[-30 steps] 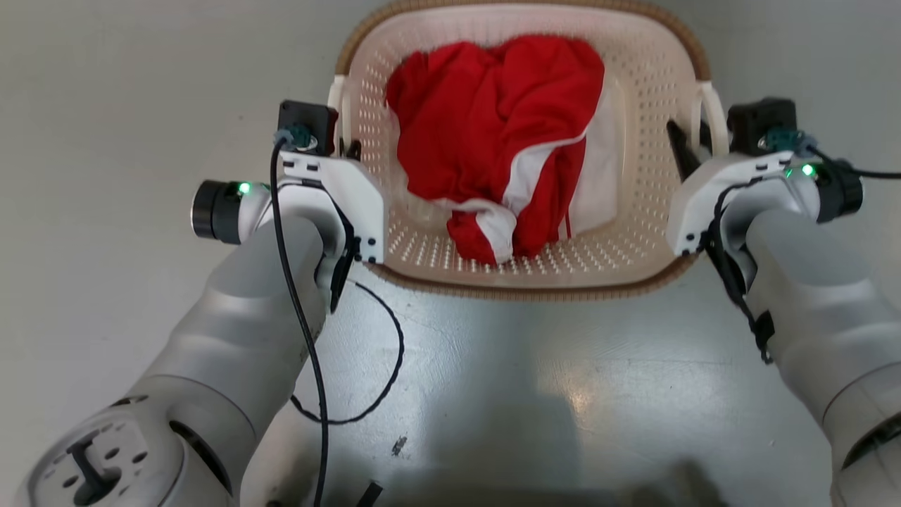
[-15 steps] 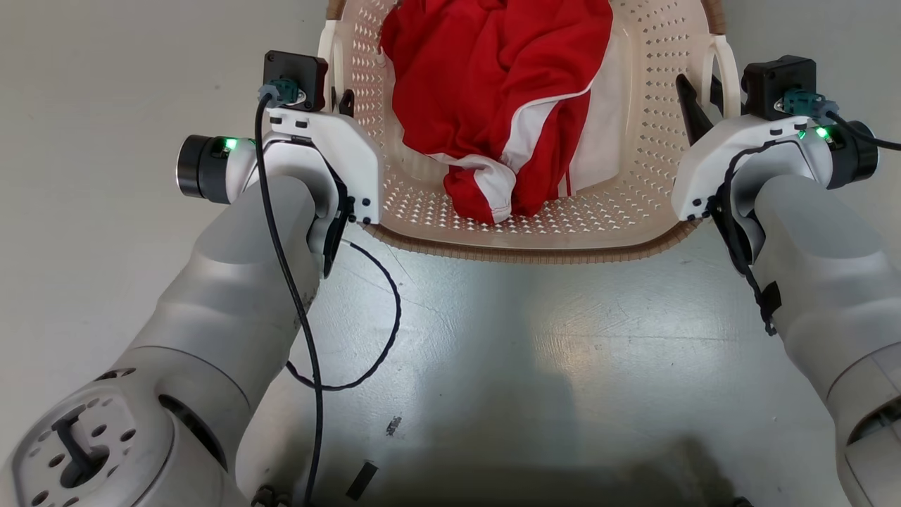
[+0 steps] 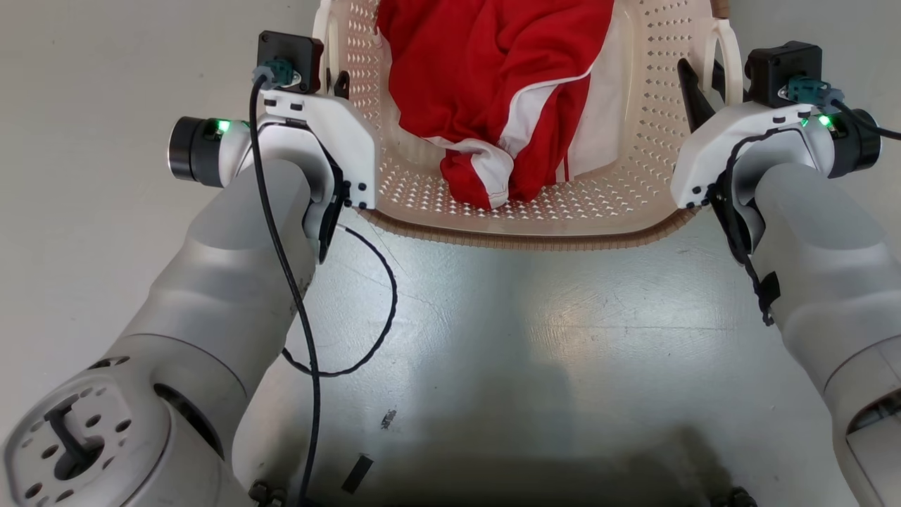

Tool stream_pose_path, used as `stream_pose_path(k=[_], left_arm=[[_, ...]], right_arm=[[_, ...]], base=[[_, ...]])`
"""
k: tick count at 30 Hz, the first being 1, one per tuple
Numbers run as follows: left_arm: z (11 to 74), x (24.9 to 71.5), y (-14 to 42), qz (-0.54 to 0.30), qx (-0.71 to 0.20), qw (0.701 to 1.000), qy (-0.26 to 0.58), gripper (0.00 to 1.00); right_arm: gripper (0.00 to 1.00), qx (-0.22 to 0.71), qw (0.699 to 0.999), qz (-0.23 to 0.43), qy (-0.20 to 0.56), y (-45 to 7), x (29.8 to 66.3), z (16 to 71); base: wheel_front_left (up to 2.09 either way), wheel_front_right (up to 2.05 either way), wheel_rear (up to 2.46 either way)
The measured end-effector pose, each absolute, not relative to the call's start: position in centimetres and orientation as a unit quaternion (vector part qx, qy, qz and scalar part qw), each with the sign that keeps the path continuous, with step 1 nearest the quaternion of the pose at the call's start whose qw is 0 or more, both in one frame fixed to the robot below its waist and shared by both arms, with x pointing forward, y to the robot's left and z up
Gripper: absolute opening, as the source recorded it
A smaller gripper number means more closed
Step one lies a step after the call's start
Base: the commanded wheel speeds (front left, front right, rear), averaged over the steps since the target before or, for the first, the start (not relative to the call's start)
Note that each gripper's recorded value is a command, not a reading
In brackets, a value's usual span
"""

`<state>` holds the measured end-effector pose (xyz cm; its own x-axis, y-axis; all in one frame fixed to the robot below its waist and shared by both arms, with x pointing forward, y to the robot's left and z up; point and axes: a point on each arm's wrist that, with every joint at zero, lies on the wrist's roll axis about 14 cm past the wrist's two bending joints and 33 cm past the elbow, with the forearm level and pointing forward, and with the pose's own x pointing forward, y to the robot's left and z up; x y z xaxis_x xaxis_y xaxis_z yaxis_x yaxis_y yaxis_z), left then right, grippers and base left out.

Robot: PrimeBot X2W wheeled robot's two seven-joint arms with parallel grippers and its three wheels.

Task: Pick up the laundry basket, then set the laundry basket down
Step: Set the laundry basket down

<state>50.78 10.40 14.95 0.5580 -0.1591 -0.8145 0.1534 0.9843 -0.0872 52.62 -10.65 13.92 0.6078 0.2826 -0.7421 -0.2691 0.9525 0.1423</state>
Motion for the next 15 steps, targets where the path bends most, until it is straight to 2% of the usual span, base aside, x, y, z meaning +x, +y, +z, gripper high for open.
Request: stream_pose_path(k=[7,8,9,15], left_arm=[[14.52,50.66,10.36,-0.089,-0.004,0.880,0.466,0.00],[14.45,50.67,10.39,-0.088,-0.006,0.880,0.466,0.00],[14.40,50.68,10.36,-0.088,-0.006,0.880,0.467,1.00],[14.00,50.65,11.00,-0.078,0.003,0.878,0.472,1.00]], right_arm=[[0.00,0.013,0.897,0.145,0.418,-10.96,52.62,13.48],[0.34,0.015,0.897,0.142,0.418,-11.07,52.63,13.39],[1.00,0.013,0.897,0.142,0.419,-11.15,52.59,13.29],[1.00,0.010,0.899,0.144,0.413,-11.31,52.97,13.20]], base=[[0.00,0.00,0.00],[0.00,0.00,0.00],[0.00,0.00,0.00],[0.00,0.00,0.00]])
